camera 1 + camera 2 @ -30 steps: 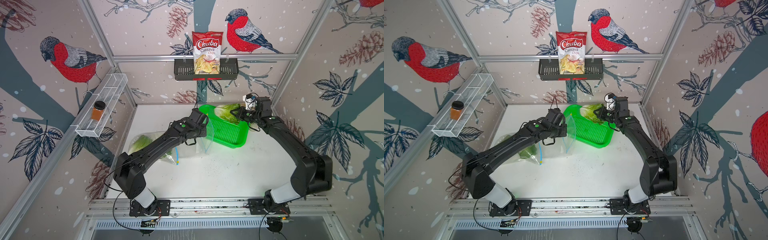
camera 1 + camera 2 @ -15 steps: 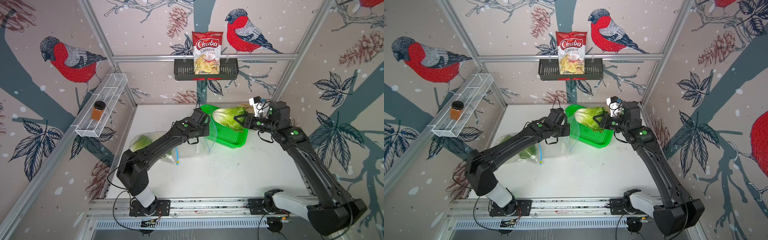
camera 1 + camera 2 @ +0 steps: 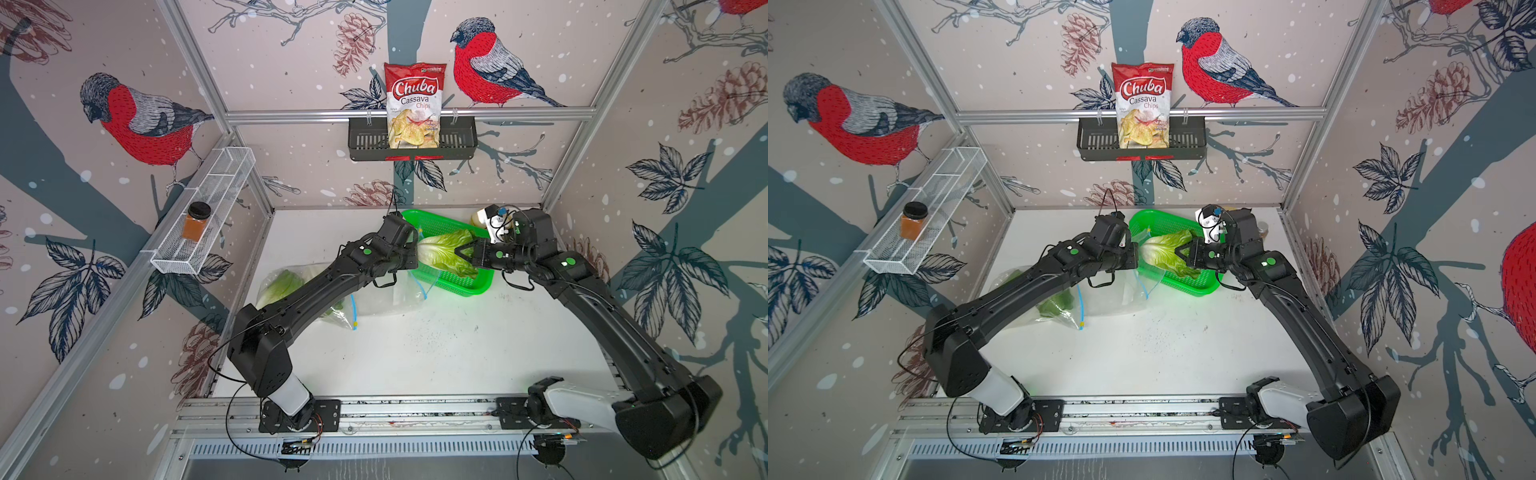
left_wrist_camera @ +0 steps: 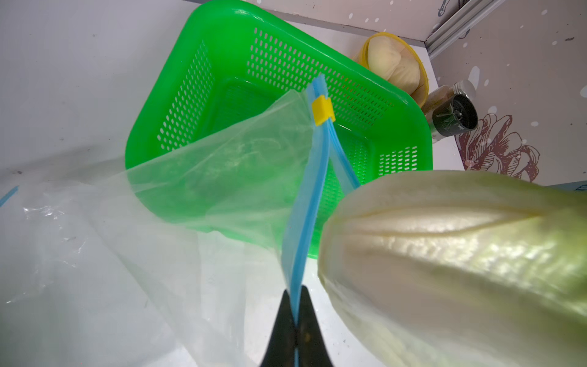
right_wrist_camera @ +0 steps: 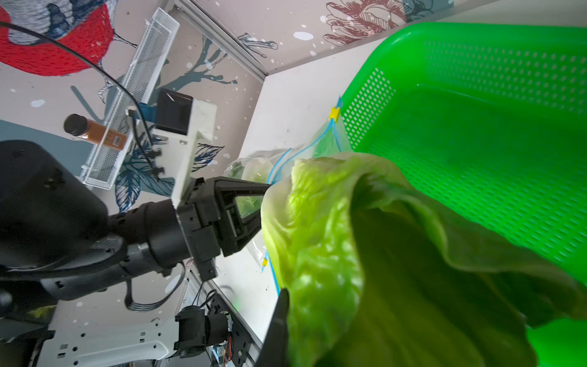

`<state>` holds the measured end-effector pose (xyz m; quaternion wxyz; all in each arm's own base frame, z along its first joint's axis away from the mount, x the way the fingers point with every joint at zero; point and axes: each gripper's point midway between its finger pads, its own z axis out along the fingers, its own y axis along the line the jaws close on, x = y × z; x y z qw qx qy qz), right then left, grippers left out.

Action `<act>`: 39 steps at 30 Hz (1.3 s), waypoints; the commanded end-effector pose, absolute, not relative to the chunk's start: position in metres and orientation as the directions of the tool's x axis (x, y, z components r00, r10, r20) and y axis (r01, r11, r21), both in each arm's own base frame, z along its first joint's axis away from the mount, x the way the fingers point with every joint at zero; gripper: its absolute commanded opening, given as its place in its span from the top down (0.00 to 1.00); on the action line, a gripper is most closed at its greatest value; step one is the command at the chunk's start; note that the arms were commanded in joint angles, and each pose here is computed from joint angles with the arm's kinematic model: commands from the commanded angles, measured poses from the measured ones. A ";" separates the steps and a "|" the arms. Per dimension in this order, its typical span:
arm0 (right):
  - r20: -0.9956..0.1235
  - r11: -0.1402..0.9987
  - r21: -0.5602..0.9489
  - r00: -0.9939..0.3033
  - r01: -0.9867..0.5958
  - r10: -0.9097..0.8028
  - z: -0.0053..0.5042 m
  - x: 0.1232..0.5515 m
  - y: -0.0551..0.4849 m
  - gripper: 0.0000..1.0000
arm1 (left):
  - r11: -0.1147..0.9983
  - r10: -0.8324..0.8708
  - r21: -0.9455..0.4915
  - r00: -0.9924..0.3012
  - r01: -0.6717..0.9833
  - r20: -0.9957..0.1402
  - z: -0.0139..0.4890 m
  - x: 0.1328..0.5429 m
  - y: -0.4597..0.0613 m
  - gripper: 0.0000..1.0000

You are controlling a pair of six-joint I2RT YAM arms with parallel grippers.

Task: Put the chinese cabbages into a zipper bag and zip it
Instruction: Place the Chinese cabbage in the zipper food storage bag.

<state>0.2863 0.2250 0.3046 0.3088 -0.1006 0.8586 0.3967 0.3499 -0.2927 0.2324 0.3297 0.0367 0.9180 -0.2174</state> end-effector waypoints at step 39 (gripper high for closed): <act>-0.626 0.717 0.348 -0.719 -0.604 -0.301 0.258 0.276 0.291 1.00 | 0.794 -0.052 -0.466 -0.720 0.390 -0.692 0.298 0.323 -0.330 1.00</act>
